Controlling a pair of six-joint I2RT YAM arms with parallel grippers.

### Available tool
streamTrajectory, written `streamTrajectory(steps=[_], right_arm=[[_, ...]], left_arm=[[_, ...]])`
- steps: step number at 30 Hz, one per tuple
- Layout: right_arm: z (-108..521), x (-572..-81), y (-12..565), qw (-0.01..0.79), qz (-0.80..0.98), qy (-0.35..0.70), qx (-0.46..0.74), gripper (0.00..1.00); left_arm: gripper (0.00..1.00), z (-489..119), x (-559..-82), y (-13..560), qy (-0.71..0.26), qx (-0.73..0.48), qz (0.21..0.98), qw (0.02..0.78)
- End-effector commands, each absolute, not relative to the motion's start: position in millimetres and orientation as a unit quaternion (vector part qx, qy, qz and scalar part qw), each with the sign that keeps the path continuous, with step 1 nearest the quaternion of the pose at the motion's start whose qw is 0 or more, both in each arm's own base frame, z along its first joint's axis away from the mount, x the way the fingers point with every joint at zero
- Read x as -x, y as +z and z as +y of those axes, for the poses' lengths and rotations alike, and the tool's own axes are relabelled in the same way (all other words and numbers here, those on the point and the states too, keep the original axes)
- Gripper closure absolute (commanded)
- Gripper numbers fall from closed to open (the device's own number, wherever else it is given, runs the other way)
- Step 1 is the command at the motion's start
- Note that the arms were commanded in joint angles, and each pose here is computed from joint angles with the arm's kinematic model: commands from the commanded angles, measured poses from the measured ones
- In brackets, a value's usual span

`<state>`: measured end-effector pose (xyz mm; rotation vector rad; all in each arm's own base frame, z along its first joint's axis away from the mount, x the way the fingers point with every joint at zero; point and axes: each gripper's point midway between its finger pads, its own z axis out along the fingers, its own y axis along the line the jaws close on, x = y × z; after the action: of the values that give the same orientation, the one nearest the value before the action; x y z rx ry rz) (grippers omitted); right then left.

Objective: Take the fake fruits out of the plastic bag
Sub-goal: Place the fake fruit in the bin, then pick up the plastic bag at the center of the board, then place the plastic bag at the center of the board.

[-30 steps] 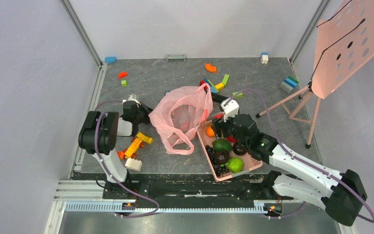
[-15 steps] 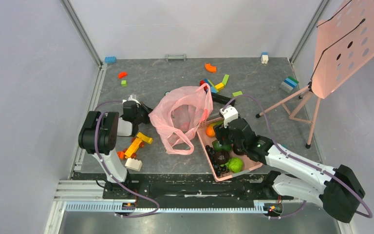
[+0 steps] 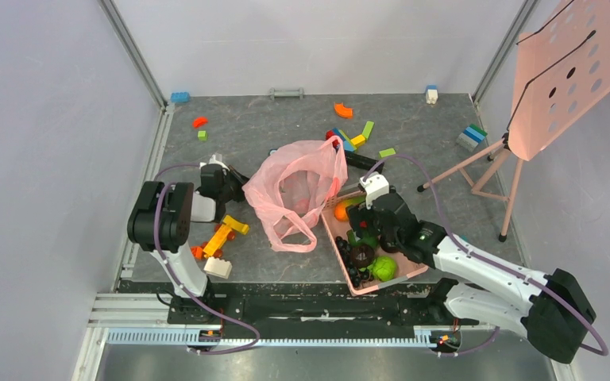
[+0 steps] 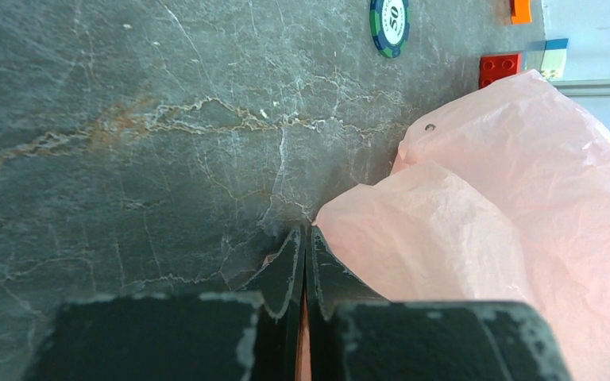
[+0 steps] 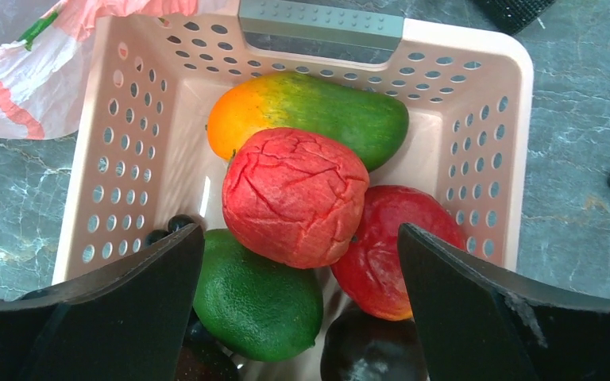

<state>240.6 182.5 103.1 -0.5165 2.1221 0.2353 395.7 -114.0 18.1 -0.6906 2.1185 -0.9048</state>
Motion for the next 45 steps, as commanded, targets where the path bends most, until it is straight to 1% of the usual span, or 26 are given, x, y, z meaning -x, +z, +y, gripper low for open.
streamTrajectory(steps=[1,7,9,12,17,20,24,27,31,41,43,45], right_arm=[[181.5,-250.6,138.2,0.495,0.843,0.097,0.188,0.04],[173.8,-251.0,155.6,0.515,0.833,0.090,0.182,0.02],[171.0,-249.9,158.5,0.520,0.830,0.089,0.178,0.02],[167.0,-248.1,161.6,0.528,0.827,0.091,0.171,0.02],[160.8,-246.1,168.9,0.543,0.820,0.093,0.157,0.02],[158.1,-245.0,174.6,0.552,0.814,0.097,0.149,0.02],[150.4,-243.4,180.3,0.566,0.808,0.096,0.134,0.02],[143.1,-242.0,185.3,0.580,0.800,0.095,0.117,0.02],[136.8,-239.6,192.5,0.596,0.790,0.099,0.105,0.02],[132.3,-237.9,197.0,0.606,0.784,0.101,0.096,0.02],[131.8,-237.9,196.2,0.606,0.784,0.101,0.092,0.02],[132.3,-237.8,194.9,0.606,0.783,0.104,0.090,0.02]], left_arm=[[0.96,-109.9,-397.7,39.9,-0.351,0.267,0.811,0.384],[0.98,-97.3,-398.4,67.7,-0.338,0.287,0.794,0.415],[0.98,-97.1,-401.7,86.5,-0.344,0.290,0.785,0.425],[0.98,-95.5,-410.2,129.4,-0.353,0.288,0.768,0.450],[0.98,-93.6,-423.7,233.5,-0.364,0.254,0.735,0.513],[0.98,-97.7,-422.1,317.4,-0.377,0.209,0.712,0.554],[0.98,-104.9,-397.3,416.6,-0.404,0.150,0.671,0.604],[0.98,-107.2,-374.1,458.8,-0.408,0.123,0.657,0.622],[0.98,-109.3,-355.9,476.6,-0.410,0.106,0.655,0.625],[0.98,-131.7,-336.2,473.4,-0.466,0.070,0.665,0.579],[0.87,-129.8,-333.2,459.8,-0.447,0.069,0.687,0.569],[0.84,-116.6,-336.7,438.4,-0.394,0.083,0.717,0.569]])
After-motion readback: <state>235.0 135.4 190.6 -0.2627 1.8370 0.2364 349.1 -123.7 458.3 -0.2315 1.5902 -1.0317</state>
